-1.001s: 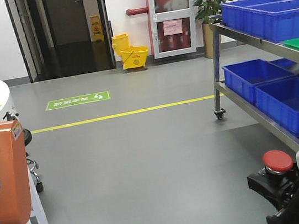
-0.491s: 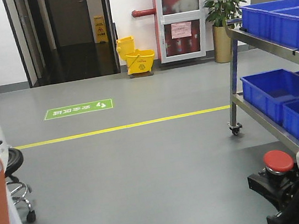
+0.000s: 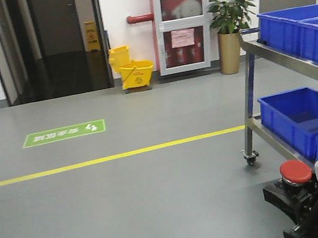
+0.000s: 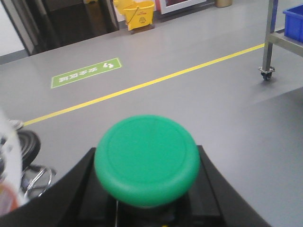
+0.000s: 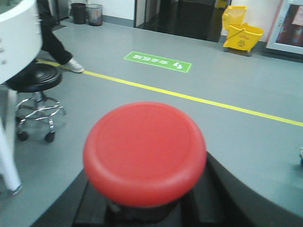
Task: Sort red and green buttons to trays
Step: 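Drive the base to the green and red trays holding both buttons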
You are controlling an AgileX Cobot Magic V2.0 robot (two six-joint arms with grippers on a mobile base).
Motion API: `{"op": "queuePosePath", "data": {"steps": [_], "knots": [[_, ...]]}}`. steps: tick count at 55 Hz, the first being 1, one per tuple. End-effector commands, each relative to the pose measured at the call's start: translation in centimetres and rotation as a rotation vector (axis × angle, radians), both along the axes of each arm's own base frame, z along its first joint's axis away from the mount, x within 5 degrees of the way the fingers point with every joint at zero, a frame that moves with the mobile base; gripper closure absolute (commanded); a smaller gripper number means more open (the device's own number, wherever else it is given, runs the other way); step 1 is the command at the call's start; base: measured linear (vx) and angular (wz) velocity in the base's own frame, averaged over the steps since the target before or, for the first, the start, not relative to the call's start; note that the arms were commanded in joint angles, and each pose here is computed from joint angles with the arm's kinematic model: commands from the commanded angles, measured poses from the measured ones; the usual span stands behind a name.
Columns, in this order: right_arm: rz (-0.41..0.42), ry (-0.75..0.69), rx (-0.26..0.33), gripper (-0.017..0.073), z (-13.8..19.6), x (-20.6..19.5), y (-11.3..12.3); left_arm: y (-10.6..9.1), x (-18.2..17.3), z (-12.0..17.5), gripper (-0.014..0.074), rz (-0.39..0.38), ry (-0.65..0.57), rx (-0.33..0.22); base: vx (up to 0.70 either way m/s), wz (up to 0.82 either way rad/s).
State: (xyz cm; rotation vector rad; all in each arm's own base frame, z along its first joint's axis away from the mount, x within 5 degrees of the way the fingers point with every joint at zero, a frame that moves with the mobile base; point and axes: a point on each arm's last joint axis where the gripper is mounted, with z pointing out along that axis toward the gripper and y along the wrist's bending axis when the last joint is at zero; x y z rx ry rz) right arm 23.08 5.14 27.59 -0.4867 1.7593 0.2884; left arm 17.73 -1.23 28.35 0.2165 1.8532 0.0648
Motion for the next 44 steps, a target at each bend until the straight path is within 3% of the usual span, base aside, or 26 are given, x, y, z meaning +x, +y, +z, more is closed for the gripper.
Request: {"op": "queuePosePath", "data": {"steps": [1, 44], "knots": [[0.023, -0.072, 0.049, 0.0567, 1.74, -0.05, 0.18, -0.40, 0.20, 1.85, 0.0596, -0.033, -0.113, -0.037, 0.65, -0.25], [0.029, -0.075, 0.052, 0.0567, 1.78, -0.06, 0.23, -0.41, 0.22, 1.83, 0.0596, -0.033, -0.111, -0.037, 0.63, -0.49]]}}
